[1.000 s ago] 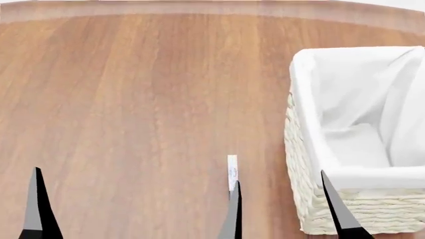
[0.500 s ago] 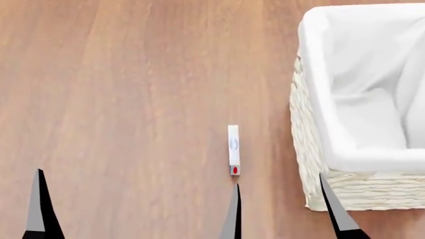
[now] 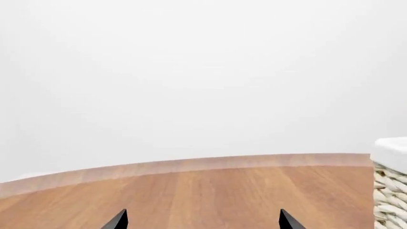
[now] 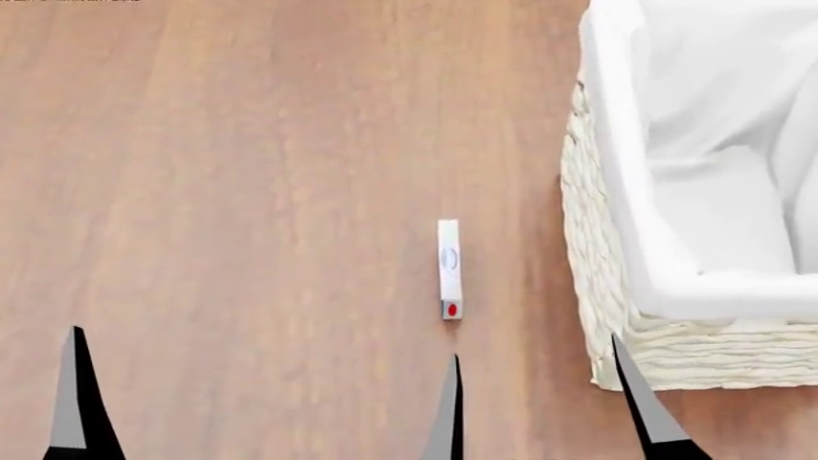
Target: Pick up the alphabet soup and the cream cheese box, and put them in the basket.
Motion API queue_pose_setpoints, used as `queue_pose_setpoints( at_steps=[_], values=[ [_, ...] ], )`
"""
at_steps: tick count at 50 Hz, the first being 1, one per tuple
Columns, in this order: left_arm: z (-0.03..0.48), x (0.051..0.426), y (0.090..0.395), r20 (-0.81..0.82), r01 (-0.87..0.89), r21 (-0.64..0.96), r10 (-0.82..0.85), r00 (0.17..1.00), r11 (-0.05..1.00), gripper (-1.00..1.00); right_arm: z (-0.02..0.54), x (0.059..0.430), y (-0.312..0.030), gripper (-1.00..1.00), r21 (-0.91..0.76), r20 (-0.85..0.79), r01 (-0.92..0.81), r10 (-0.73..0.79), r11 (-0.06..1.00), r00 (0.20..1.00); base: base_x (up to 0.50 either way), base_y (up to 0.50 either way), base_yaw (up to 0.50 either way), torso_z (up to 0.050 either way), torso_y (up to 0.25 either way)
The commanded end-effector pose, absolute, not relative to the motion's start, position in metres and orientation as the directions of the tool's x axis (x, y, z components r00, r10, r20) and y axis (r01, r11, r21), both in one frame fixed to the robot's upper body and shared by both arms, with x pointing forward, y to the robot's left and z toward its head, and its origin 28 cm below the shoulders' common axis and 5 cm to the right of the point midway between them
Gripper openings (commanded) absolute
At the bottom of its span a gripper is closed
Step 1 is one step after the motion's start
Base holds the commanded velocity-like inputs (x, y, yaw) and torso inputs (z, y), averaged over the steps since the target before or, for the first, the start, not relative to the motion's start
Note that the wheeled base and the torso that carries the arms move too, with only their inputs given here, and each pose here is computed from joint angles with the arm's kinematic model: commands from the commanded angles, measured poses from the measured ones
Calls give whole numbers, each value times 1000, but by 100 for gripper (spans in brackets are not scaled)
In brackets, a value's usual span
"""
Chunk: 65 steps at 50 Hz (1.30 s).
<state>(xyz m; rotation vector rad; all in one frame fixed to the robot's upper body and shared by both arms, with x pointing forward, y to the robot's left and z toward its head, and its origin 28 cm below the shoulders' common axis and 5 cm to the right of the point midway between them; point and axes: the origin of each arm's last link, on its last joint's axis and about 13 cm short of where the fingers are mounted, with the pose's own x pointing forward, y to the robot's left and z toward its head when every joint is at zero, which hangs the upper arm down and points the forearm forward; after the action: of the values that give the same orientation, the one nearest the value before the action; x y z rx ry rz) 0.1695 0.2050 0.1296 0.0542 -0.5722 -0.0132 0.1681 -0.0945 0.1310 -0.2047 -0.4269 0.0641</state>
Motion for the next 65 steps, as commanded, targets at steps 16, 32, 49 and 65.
queue_pose_setpoints(
  at_steps=[16, 32, 49, 65],
  values=[
    [129, 169, 205, 546, 0, 55, -30, 837, 998, 100, 130, 168, -97, 100, -194, 405, -8, 88, 981, 910, 0, 0, -333, 0, 0],
    [129, 169, 205, 547, 1, 54, -30, 837, 999, 100, 130, 168, -96, 100, -196, 405, -9, 89, 980, 910, 0, 0, -337, 0, 0],
    [129, 169, 205, 548, 6, 50, -33, 836, 999, 100, 131, 166, -96, 100, -200, 405, -5, 88, 980, 910, 0, 0, -336, 0, 0],
    [129, 169, 206, 548, 1, 53, -30, 836, 999, 100, 132, 168, -95, 100, -196, 407, -12, 92, 981, 909, 0, 0, -336, 0, 0]
  ],
)
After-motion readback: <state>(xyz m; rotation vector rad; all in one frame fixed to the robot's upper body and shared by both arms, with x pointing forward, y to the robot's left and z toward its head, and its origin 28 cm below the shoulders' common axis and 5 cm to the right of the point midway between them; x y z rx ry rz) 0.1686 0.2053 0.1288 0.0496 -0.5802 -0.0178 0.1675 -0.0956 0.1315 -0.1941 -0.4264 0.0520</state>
